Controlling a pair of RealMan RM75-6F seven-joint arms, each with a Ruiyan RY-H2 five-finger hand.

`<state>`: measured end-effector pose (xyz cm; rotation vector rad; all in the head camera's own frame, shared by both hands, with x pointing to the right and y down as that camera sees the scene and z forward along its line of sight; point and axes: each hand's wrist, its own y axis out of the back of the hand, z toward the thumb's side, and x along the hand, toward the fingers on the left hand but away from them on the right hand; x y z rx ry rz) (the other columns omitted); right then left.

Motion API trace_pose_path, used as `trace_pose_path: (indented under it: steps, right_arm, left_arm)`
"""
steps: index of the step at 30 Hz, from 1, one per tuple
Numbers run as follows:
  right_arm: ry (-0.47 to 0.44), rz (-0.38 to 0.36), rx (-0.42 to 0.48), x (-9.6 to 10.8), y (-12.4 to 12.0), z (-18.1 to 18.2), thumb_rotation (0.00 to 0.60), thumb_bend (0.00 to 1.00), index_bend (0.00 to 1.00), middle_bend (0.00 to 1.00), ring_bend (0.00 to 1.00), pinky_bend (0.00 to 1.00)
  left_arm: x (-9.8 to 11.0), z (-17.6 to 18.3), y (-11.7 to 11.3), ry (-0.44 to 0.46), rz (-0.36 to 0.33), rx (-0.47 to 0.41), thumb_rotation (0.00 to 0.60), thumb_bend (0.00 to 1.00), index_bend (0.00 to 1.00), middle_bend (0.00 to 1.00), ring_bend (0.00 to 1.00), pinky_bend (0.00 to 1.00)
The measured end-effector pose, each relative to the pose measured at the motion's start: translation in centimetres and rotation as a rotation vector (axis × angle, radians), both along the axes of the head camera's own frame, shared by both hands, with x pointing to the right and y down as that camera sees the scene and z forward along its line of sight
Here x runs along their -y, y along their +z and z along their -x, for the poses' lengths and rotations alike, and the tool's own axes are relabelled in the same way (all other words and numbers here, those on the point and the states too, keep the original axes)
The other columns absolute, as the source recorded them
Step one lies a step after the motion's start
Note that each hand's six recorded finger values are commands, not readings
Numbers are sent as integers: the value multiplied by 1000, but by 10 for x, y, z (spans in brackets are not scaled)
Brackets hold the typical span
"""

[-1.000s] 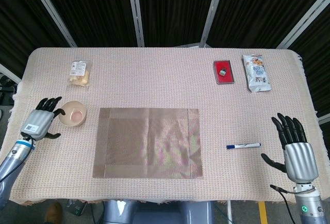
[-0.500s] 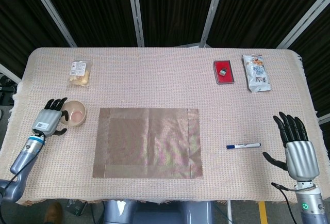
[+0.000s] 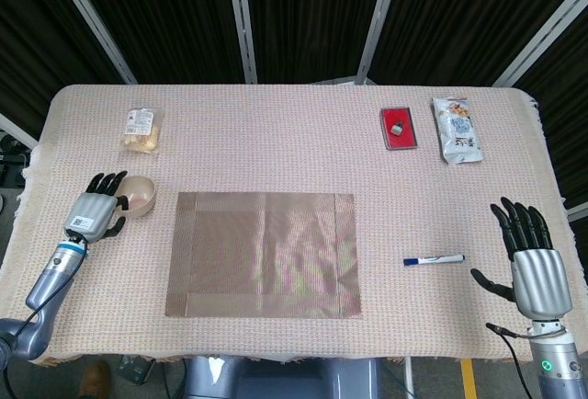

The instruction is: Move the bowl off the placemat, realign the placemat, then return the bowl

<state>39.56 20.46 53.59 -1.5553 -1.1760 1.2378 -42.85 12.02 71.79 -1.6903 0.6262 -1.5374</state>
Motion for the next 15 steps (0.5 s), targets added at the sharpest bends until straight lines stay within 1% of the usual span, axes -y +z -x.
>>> trace_pose_path:
  steps: [5, 8, 11, 15]
  right_arm:
    - [-3, -3, 7, 0, -1, 1, 600, 0, 19, 0, 0, 0]
    - [-3, -4, 12, 0, -2, 2, 600, 0, 20, 0, 0, 0]
    - [0, -7, 18, 1, -4, 1, 600, 0, 20, 0, 0, 0]
    - [5, -10, 24, 1, -5, -1, 600, 0, 20, 0, 0, 0]
  left_arm:
    - [2, -12, -10, 24, -32, -38, 600, 422, 585, 0, 0, 0]
    - [5, -31, -20, 58, -58, -80, 600, 425, 587, 0, 0, 0]
    - [6, -57, -31, 98, -80, -128, 600, 426, 589, 0, 0, 0]
    - [3, -104, -47, 180, -101, -201, 600, 427, 596, 0, 0, 0]
